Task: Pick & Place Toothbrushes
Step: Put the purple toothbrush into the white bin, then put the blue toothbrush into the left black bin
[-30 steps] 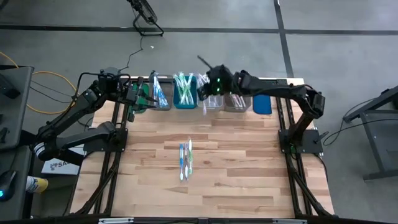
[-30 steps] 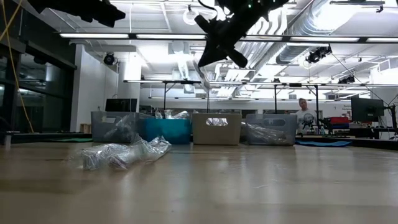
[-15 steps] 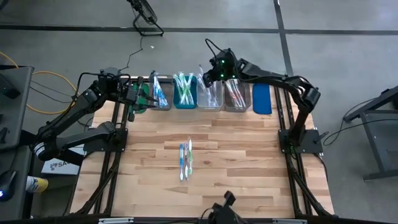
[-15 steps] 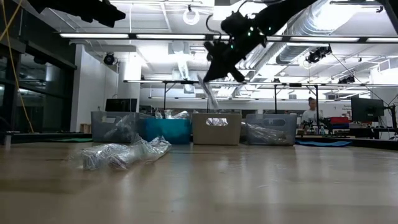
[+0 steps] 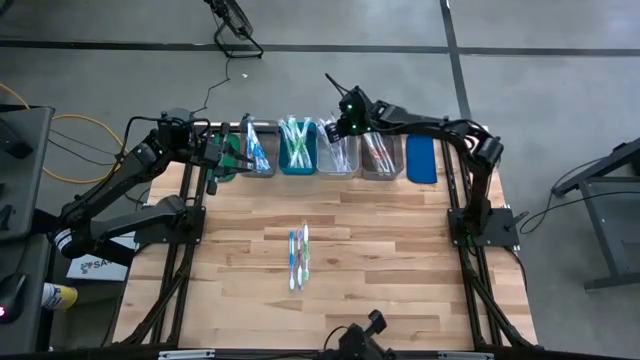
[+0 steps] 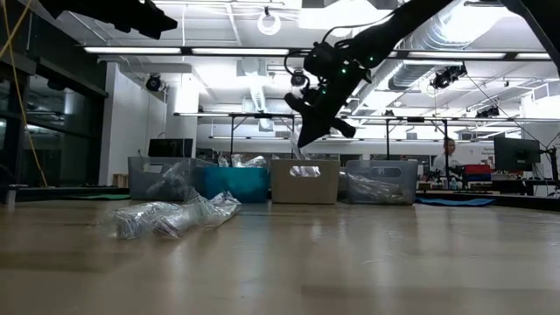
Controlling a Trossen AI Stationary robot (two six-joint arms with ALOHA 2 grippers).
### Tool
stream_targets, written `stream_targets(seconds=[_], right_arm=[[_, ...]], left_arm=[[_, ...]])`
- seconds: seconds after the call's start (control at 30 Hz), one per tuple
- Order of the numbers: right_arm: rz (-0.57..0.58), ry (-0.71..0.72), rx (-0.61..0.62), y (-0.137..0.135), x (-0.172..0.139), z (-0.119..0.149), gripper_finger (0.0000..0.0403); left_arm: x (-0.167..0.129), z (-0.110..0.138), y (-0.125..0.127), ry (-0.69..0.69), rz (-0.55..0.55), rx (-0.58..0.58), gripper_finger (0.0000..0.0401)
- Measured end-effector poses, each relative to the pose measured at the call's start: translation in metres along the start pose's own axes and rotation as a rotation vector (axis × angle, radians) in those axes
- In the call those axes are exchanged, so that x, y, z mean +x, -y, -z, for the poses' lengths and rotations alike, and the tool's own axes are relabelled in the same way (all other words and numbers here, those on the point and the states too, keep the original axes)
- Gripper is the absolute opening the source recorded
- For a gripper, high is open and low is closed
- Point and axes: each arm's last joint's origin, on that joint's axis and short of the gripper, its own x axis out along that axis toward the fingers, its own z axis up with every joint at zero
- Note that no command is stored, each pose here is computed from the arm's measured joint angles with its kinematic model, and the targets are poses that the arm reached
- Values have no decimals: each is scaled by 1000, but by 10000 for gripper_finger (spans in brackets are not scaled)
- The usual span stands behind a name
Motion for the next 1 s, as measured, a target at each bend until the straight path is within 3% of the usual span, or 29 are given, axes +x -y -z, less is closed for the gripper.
stream_targets(seconds=[0.3, 0.7, 1.0], right_arm=[[107, -21, 93, -10, 3, 14, 2], [42, -58, 231, -13, 2, 15, 8], [54, -47, 369, -13, -1, 14, 131]], left_arm=[[0, 0, 0, 0, -1, 1, 95], [0, 0, 0, 0, -1, 4, 95], [0, 3, 2, -20, 17, -23, 95]])
